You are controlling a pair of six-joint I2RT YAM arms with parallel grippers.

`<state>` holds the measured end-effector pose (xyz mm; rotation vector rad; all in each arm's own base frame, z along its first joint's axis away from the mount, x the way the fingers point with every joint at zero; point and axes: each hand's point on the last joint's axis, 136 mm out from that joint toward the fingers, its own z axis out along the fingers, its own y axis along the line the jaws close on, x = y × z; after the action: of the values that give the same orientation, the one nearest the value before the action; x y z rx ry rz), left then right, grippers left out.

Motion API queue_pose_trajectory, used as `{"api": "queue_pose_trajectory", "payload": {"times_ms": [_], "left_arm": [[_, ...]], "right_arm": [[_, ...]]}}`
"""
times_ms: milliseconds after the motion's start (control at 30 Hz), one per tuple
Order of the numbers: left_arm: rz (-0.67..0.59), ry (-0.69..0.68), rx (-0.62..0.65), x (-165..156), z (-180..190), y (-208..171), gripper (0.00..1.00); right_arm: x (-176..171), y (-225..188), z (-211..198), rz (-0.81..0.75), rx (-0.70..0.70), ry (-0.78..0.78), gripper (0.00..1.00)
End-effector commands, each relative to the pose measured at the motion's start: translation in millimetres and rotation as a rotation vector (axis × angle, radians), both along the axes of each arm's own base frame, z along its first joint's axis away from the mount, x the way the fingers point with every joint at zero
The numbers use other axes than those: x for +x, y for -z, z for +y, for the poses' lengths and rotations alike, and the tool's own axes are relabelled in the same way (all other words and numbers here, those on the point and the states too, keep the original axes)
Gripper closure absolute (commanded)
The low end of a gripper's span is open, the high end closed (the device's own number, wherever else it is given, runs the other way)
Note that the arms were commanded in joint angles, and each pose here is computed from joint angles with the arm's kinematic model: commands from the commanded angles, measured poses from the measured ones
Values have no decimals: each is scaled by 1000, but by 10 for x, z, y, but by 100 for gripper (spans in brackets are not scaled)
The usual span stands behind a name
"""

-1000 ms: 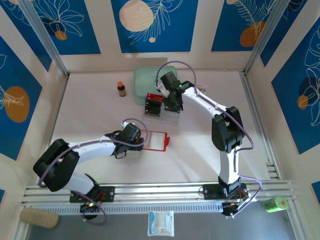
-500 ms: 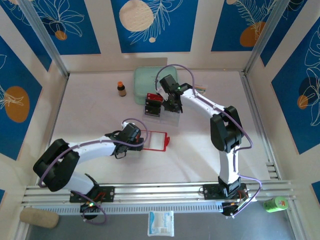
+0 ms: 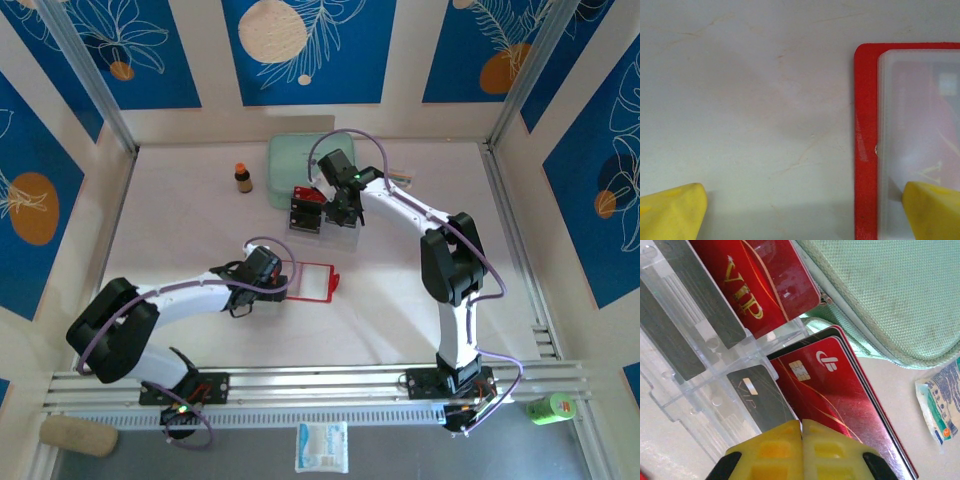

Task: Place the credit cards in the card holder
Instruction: Pick up the credit card from the storage box.

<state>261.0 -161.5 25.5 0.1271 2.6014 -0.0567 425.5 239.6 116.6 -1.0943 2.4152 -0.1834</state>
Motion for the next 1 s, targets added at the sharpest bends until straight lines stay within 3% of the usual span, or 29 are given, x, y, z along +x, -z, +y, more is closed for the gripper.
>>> {"api": "queue_pose_trajectory", "payload": {"times_ms": [0,667,967], "left_arm": [[3,-18,-8,-5,42,-18,0],[-4,-16,-20,2,21,-67,0],[-29,-10,-36,41,-9,-225,0]], "right_arm": [[-133,-143,109,2,24,-67,100],[-382,-828,228,-52,167,-83,100],[-727,-1034,305,45,467,89,100]]}}
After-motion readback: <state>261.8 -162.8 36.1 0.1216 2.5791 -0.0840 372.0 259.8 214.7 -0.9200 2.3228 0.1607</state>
